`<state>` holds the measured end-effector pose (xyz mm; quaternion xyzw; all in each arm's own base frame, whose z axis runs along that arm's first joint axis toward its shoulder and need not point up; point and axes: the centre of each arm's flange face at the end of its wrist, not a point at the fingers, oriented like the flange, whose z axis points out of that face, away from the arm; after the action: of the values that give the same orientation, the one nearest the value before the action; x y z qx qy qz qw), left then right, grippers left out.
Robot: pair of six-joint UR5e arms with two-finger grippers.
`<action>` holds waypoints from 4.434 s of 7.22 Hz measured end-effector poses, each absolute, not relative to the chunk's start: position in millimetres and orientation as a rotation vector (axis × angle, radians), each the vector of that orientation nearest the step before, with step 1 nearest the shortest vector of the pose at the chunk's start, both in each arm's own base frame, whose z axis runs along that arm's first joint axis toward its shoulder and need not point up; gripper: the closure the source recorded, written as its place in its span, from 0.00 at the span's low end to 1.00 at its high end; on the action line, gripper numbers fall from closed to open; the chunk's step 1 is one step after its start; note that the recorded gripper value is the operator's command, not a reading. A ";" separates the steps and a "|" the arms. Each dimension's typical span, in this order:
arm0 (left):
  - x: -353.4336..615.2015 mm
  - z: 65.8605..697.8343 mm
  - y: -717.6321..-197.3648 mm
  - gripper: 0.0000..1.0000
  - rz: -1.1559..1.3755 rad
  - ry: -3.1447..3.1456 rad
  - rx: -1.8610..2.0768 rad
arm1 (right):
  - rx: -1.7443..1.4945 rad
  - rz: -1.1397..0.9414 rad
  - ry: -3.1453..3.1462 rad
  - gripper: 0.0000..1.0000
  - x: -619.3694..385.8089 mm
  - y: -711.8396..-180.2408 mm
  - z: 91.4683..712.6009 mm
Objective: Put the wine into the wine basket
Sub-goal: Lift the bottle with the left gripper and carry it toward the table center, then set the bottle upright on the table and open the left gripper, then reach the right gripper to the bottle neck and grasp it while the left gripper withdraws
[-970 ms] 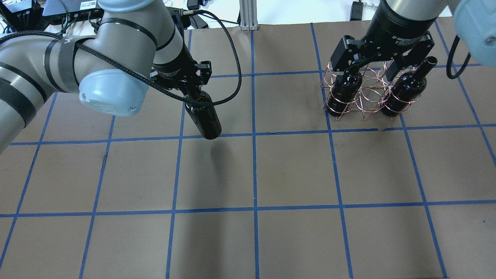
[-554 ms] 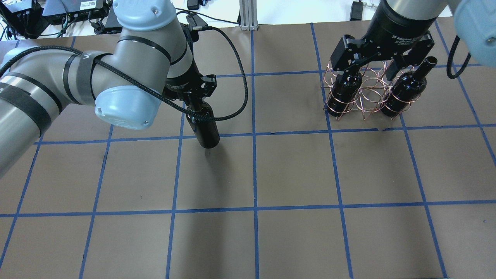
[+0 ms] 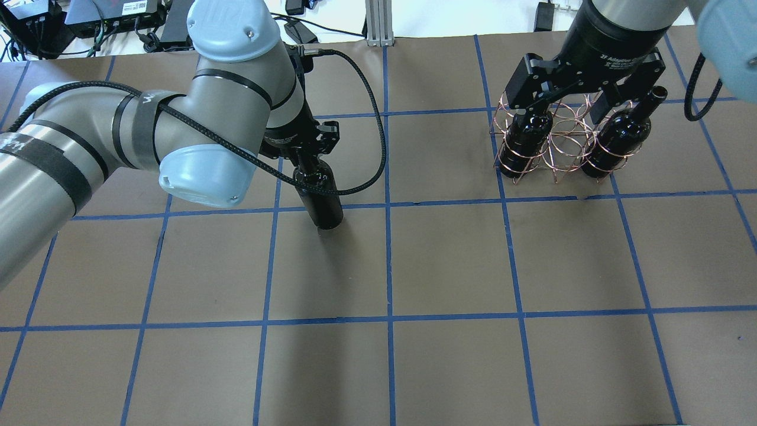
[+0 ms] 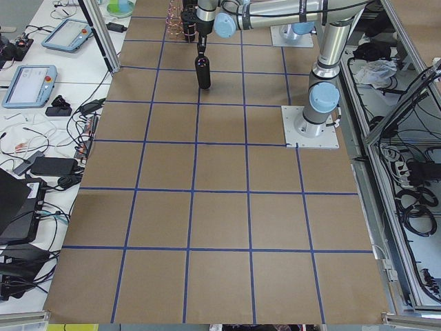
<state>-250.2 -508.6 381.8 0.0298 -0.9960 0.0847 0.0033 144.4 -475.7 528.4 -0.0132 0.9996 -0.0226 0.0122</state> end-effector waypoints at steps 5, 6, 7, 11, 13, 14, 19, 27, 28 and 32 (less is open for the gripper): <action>-252.9 370.6 -512.5 0.15 0.249 -3.122 0.082 | -0.050 -0.076 3.114 0.00 144.3 -469.2 534.6; -253.3 370.3 -512.6 0.00 0.249 -3.120 0.084 | -0.054 -0.081 3.113 0.00 144.6 -466.9 536.8; -254.3 371.6 -511.7 0.00 0.249 -3.119 0.083 | -0.056 -0.078 3.112 0.00 144.8 -467.3 536.1; -265.8 412.3 -498.6 0.00 0.133 -3.104 0.033 | -0.057 -0.073 3.112 0.00 144.9 -466.6 535.4; -242.5 451.1 -512.3 0.00 0.119 -3.126 0.008 | -0.057 -0.075 3.112 0.00 144.9 -466.0 536.1; -218.7 469.5 -522.0 0.00 0.115 -3.130 -0.011 | -0.058 -0.076 3.111 0.00 145.0 -466.0 536.2; -117.2 513.7 -518.0 0.00 0.022 -3.151 -0.025 | -0.054 -0.098 3.109 0.00 147.3 -474.5 533.2; -96.4 520.8 -494.3 0.00 -0.024 -3.152 0.019 | 0.190 -0.102 3.065 0.00 355.3 -482.4 486.7; -96.3 515.7 -493.6 0.00 -0.039 -3.154 0.020 | 0.196 -0.104 3.061 0.00 367.3 -477.9 484.1; -95.3 512.5 -493.3 0.00 -0.048 -3.160 0.021 | 0.100 -0.155 3.040 0.00 444.2 -480.6 432.9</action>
<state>-95.3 -493.3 512.5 0.0067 -0.9998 -0.0150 -0.0096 444.2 -480.6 432.9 0.0328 0.9970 -0.0507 0.0478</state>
